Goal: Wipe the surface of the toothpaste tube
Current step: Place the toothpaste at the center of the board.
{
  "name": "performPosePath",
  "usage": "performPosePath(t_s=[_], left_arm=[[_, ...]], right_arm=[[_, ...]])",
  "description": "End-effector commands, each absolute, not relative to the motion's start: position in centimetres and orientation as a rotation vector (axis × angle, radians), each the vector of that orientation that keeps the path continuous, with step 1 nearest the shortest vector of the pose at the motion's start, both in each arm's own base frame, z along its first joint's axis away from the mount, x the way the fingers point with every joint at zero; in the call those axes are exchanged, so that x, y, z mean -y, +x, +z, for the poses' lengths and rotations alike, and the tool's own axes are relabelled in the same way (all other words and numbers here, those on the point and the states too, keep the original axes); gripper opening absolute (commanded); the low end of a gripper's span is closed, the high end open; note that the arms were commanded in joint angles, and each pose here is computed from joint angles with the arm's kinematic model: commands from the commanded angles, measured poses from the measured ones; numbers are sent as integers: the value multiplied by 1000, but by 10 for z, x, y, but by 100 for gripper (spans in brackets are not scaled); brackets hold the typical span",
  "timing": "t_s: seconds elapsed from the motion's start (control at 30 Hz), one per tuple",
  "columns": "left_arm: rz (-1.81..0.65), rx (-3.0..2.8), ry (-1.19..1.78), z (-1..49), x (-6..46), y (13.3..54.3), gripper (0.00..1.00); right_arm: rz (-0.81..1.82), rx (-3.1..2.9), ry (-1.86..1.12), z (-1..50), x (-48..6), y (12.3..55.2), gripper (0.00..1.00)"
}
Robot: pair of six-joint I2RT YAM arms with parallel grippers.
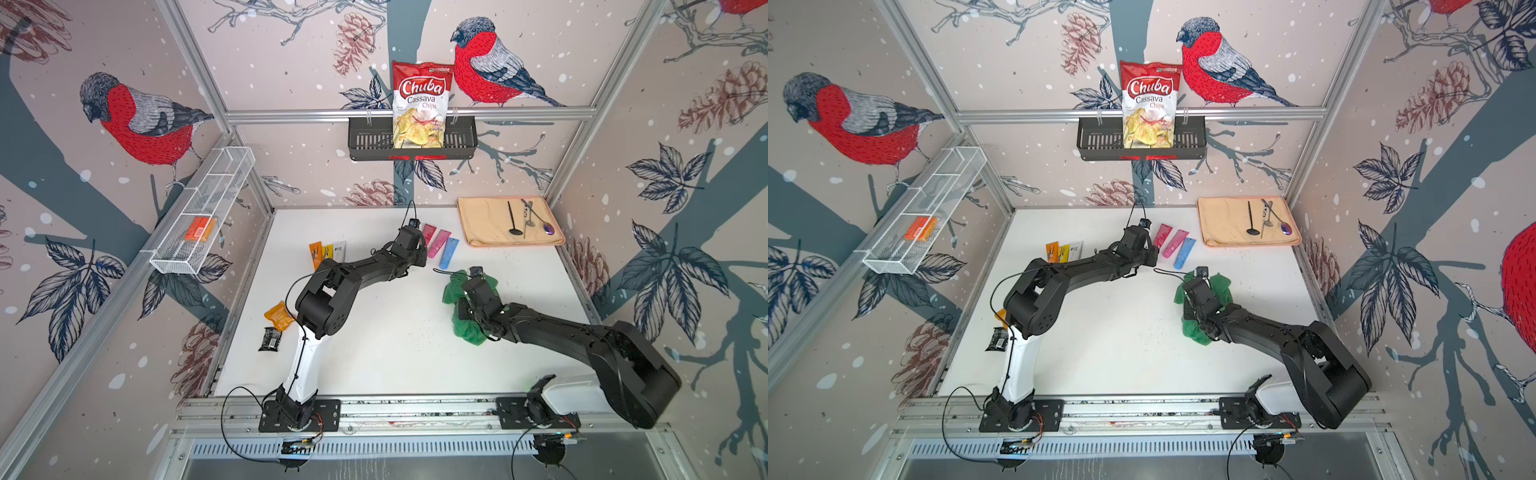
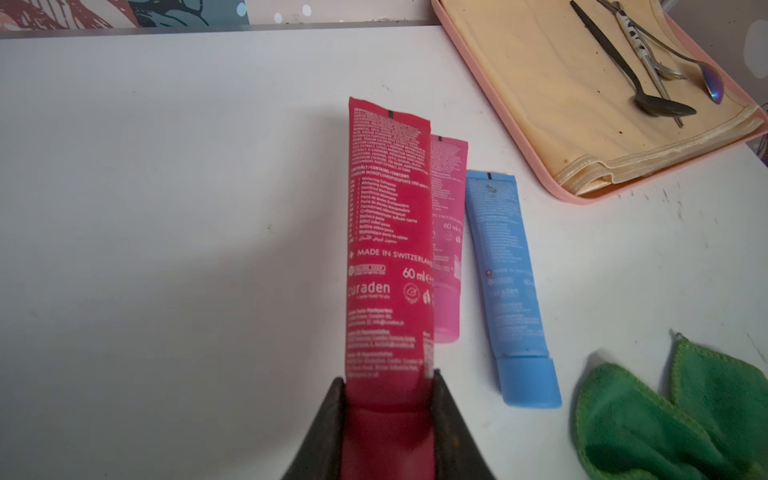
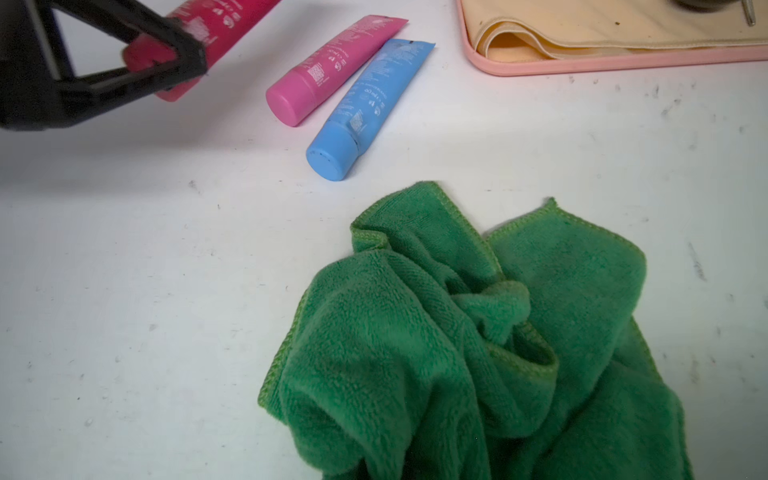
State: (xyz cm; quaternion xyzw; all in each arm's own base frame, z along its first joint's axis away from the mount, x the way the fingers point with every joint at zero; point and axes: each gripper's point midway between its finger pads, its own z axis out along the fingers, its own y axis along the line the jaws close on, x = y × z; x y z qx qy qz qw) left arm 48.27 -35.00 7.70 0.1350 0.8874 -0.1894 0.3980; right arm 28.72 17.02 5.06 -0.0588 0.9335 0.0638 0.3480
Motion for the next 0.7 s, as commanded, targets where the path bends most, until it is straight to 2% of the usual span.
performPosePath(t_s=[0.0, 0.3, 0.4, 0.5, 0.67], left_arm=[[-480, -2299, 343, 67, 352, 487, 9], [-548, -2325, 382, 44, 361, 504, 18], [-559, -2335, 398, 36, 362, 503, 32], [-581, -2332, 430, 38, 364, 497, 57], [-599, -2212, 410, 100, 351, 483, 76]], right_arm=[[186, -2407, -162, 54, -177, 290, 0], [184, -2409, -183, 53, -180, 289, 0], [183, -2411, -188, 53, -182, 289, 0], [178, -2416, -198, 51, -184, 289, 0], [169, -2423, -218, 49, -188, 290, 0]])
